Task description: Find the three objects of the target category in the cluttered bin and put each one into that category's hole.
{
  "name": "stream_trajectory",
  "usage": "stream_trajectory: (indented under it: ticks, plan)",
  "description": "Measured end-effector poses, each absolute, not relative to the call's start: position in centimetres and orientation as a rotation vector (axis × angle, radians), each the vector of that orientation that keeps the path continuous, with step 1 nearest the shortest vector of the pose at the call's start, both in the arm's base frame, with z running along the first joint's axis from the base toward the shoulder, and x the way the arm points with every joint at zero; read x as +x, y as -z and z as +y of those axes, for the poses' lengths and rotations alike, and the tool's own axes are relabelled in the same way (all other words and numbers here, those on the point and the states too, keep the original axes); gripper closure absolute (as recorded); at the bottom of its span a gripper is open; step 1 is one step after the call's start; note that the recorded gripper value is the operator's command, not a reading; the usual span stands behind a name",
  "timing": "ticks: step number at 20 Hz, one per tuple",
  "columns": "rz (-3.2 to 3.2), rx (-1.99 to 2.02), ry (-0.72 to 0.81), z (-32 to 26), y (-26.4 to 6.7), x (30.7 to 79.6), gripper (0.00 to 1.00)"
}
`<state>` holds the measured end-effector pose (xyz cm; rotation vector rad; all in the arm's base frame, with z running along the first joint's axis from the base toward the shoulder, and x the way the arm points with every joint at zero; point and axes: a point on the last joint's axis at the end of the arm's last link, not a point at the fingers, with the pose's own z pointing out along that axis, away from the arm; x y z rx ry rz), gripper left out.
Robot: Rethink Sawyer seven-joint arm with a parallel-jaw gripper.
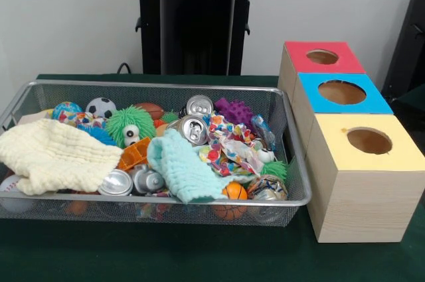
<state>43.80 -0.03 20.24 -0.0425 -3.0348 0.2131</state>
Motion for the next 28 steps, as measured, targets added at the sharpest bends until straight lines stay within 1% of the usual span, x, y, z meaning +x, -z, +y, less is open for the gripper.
stream_trajectory:
  ticks: [8,17,20,28]
  plan:
    - [-3.048,-0.036,-0.225,0.6,-20.9,43.6,0.00]
    - [-3.040,-0.044,-0.228,0.4,-20.7,43.2,0.00]
    - [-3.042,-0.044,-0.230,0.4,-20.2,43.3,0.00]
    - [-3.076,-0.065,-0.242,-0.9,-17.4,43.8,0.00]
